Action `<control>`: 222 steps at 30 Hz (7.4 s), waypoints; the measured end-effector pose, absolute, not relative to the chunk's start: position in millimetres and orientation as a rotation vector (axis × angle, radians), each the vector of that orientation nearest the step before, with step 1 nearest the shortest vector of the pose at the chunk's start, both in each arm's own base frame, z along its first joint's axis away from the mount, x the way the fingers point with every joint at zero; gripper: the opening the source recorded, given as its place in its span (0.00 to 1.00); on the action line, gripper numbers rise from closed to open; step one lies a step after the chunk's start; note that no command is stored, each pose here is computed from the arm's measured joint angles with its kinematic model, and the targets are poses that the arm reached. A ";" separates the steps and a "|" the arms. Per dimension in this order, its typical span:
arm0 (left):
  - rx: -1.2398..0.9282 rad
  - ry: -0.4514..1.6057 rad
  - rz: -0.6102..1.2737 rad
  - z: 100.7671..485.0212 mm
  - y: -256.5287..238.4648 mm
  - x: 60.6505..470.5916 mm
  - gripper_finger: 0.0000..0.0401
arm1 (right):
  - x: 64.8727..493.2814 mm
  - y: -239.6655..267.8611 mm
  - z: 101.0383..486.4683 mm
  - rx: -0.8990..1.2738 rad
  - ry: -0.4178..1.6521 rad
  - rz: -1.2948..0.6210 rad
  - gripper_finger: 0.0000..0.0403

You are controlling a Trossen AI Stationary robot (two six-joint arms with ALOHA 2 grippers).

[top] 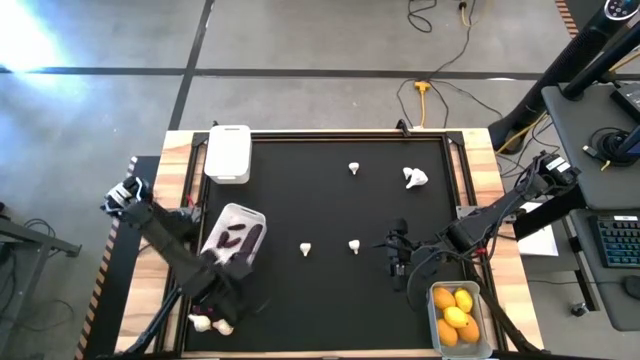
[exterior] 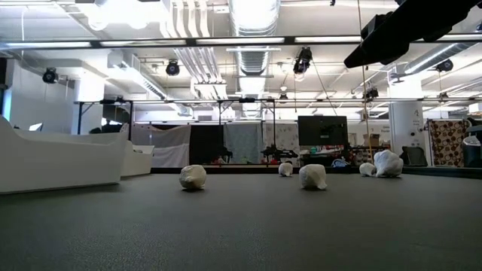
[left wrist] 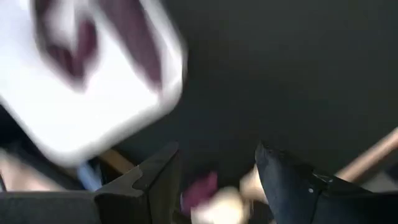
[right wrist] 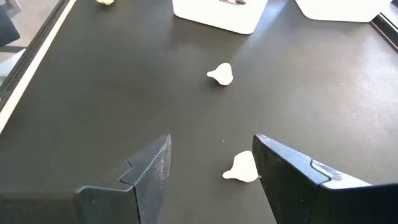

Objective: Sort produce into baskets
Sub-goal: Put the eggplant into the bottom white bin, then put the garlic into the top white bin

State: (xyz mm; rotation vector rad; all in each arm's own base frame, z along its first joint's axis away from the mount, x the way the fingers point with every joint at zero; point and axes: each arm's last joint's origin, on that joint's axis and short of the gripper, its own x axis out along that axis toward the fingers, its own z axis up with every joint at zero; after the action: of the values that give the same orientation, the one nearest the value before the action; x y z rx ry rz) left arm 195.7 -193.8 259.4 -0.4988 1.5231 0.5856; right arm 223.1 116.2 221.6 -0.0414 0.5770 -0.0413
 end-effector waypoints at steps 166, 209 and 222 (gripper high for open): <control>-0.135 0.969 1.080 231.7 -90.0 318.4 0.22 | 224.5 115.9 223.1 -0.060 0.563 -0.031 0.54; -0.548 1.575 1.518 180.0 236.9 222.2 0.23 | 221.4 114.7 218.5 -0.068 0.620 -0.023 0.54; -0.426 1.725 1.476 149.0 238.1 224.3 0.51 | 220.4 114.1 217.3 -0.085 0.636 -0.023 0.54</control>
State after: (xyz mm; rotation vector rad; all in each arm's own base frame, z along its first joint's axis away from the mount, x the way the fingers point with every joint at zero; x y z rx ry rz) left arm 224.3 238.1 149.0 -0.4260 1.7249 1.4759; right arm 220.4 114.1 217.3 -0.0846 0.6358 -0.0233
